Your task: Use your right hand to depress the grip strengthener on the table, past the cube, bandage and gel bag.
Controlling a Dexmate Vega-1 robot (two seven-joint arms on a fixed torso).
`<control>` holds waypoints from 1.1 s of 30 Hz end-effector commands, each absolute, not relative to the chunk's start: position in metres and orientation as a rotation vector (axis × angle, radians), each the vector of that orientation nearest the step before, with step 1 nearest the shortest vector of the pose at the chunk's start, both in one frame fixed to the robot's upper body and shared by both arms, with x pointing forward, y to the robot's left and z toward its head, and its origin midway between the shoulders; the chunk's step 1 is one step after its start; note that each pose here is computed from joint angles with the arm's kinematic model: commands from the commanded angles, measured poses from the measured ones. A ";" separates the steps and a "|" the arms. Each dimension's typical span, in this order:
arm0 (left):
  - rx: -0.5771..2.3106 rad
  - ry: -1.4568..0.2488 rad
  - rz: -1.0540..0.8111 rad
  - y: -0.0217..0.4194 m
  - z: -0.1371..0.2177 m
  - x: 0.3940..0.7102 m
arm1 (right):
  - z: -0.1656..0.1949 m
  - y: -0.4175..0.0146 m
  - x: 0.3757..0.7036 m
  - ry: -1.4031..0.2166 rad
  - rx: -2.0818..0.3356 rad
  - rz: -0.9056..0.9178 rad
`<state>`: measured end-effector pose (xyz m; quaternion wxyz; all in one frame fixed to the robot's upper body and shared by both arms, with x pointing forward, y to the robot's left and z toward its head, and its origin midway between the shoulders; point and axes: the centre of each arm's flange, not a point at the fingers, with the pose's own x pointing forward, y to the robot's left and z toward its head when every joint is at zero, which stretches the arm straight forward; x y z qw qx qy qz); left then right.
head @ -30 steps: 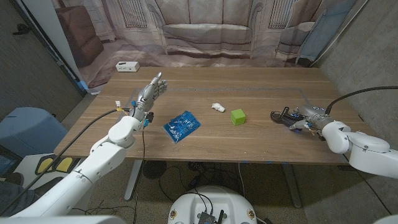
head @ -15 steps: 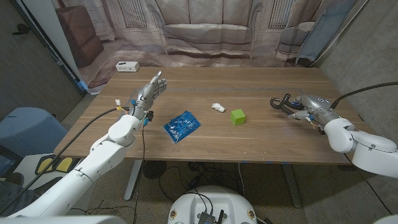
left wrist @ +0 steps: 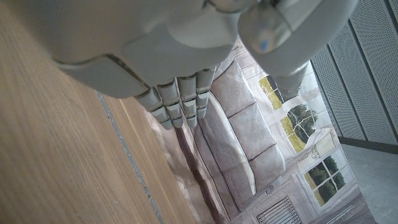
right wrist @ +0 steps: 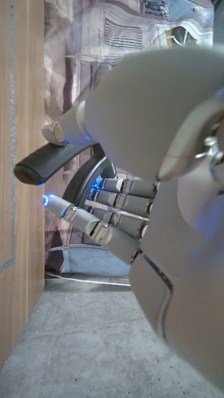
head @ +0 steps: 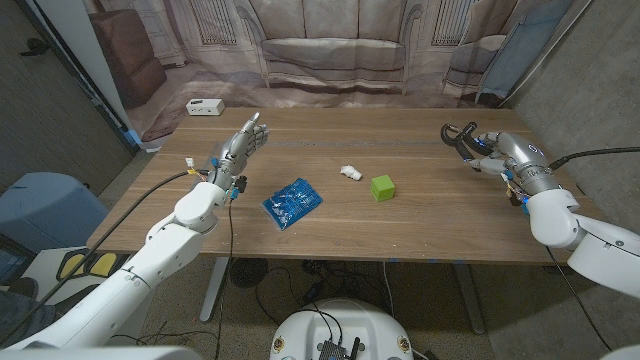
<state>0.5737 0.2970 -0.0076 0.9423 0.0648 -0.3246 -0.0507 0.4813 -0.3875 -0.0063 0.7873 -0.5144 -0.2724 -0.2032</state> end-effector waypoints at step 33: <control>0.124 -0.674 -0.096 0.299 -0.008 0.572 | 0.004 -0.377 0.467 -0.709 -1.131 -0.529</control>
